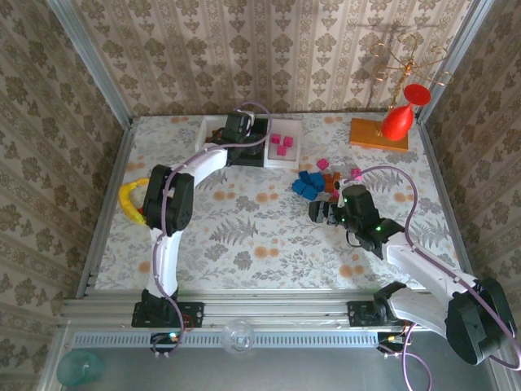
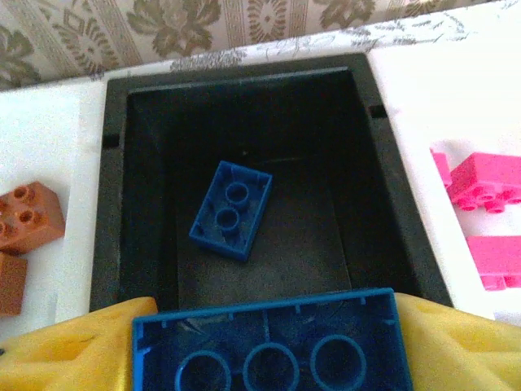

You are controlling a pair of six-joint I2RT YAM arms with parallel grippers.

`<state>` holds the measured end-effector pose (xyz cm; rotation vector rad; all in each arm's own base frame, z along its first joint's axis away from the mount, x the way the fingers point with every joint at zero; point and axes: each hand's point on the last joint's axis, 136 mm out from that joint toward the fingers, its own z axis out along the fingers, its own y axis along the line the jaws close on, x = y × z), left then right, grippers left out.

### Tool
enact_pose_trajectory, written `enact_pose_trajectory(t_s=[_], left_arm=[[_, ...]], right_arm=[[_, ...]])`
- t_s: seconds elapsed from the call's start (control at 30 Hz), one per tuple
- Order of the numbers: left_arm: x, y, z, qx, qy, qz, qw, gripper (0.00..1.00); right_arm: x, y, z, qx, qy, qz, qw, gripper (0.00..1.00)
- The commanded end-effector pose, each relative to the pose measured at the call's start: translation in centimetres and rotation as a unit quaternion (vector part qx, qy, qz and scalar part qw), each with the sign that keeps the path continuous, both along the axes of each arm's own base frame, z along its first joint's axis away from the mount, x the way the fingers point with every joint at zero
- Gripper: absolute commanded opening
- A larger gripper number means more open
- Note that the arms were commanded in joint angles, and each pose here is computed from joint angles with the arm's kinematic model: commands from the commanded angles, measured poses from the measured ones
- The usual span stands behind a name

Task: Sort the legos into containers by color
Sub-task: Place the lego in the container, then pick up the lego from the center of the table.

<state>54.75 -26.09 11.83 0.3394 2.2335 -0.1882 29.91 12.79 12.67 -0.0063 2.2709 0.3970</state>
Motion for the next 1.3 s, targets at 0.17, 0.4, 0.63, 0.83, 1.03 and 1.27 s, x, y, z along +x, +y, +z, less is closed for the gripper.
enact_pose_trajectory(t_s=[0.17, 0.4, 0.63, 0.83, 1.03, 1.27], left_arm=[[-2.1, -0.3, 5.8, -0.020, -0.037, -0.037, 0.998, 0.97], [-8.3, -1.2, 7.7, -0.071, -0.043, -0.087, 0.993, 1.00], [-15.9, -5.3, 5.3, -0.076, -0.027, -0.159, 0.984, 1.00], [-19.8, -10.1, 0.9, -0.054, 0.004, -0.220, 0.974, 0.97], [-19.4, -12.7, -2.6, -0.030, 0.022, -0.253, 0.967, 0.87], [-18.8, -14.3, -5.3, -0.017, 0.048, -0.288, 0.956, 0.72]], right_arm=[[0.7, 0.2, 0.9, 0.007, -0.012, -0.010, 1.000, 0.97], [1.0, -0.4, 1.0, -0.014, -0.018, -0.018, 1.000, 0.98], [1.0, -2.1, 2.3, -0.040, -0.039, -0.037, 0.998, 0.98], [0.9, -4.0, 3.3, -0.052, -0.050, -0.062, 0.995, 0.99], [0.6, -4.4, 3.4, -0.051, -0.051, -0.065, 0.995, 0.99], [0.4, -4.5, 3.3, -0.050, -0.050, -0.066, 0.995, 0.99]])
